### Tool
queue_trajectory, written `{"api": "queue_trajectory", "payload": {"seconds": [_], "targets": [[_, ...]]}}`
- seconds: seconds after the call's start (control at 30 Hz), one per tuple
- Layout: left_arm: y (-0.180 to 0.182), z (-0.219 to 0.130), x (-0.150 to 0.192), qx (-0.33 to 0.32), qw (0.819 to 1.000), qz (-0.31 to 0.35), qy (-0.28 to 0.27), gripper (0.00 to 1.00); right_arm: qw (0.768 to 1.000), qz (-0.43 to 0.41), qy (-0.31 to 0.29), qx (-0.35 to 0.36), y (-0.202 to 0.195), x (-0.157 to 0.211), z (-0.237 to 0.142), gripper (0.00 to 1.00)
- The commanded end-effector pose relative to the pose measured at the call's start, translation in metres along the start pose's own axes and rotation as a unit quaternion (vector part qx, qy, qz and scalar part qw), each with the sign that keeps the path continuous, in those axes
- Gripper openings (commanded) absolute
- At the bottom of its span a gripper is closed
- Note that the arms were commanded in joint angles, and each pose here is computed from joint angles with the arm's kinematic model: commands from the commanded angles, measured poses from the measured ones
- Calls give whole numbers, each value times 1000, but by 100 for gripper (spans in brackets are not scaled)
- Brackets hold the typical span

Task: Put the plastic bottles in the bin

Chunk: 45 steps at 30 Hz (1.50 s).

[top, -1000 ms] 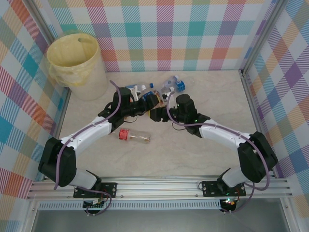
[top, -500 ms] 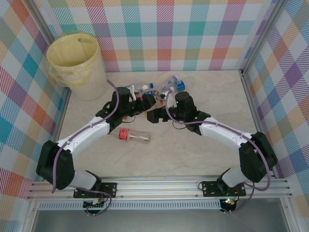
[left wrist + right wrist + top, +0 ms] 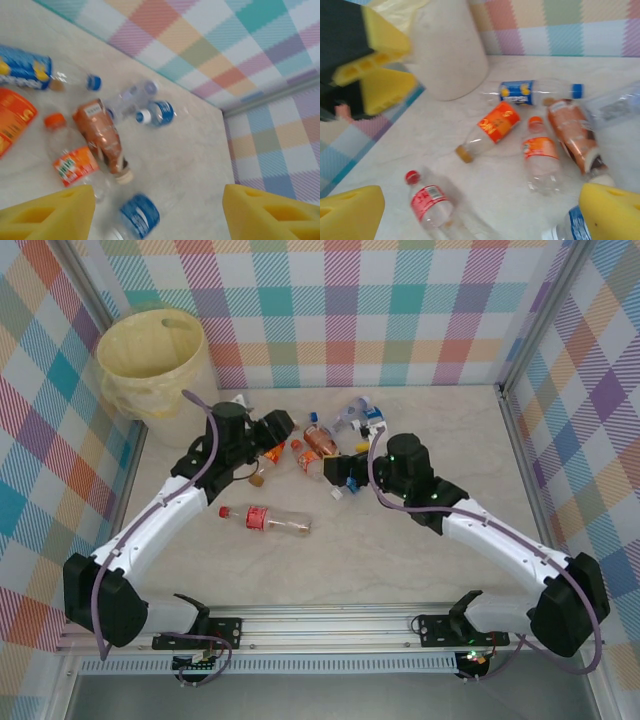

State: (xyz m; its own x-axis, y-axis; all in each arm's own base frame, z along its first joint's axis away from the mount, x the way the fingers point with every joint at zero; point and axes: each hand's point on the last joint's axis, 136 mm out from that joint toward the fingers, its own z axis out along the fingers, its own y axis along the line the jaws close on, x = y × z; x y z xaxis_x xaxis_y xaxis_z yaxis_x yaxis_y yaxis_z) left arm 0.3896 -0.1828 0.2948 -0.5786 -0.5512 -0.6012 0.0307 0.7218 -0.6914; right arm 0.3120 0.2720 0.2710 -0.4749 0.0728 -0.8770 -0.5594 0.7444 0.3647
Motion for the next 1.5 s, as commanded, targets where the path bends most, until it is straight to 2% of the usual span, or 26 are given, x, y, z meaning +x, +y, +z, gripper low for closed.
{"api": "queue_trajectory", "payload": {"seconds": [0.0,0.17,0.33,0.4,0.5,0.6,0.7,0.8,0.93,1.07,1.17,1.33,1.47], "targets": [[0,-17,-37,-30,998,23,-55,68,998,9,-28,61,-22,-4,-10,100],[3,-14,-52,-43,997,27,-62,68,996,12,-7,83,-34,9,-4,100],[29,8,-23,-69,998,-10,-2,67,992,19,87,89,-48,52,15,100],[38,13,-12,-76,997,-22,12,70,984,19,123,124,-62,68,19,100],[53,12,-1,-101,994,-30,31,79,940,96,157,288,-122,85,-2,100],[66,7,7,-117,992,-29,41,89,905,197,176,333,-161,106,-24,100],[77,0,14,-126,990,-32,46,100,859,235,196,411,-199,121,-50,100],[87,-6,19,-136,989,-32,47,100,824,261,230,447,-215,143,-58,100],[98,-11,21,-152,987,-35,49,100,794,308,250,462,-220,180,-55,100],[103,-15,21,-158,986,-37,49,100,791,326,256,450,-218,193,-48,100],[105,-16,21,-161,985,-36,48,100,811,311,259,423,-214,186,-40,100],[111,-13,25,-165,984,-44,53,100,842,265,225,413,-209,146,-44,100],[113,-9,28,-164,983,-48,61,100,838,253,213,434,-204,116,-64,100]]}}
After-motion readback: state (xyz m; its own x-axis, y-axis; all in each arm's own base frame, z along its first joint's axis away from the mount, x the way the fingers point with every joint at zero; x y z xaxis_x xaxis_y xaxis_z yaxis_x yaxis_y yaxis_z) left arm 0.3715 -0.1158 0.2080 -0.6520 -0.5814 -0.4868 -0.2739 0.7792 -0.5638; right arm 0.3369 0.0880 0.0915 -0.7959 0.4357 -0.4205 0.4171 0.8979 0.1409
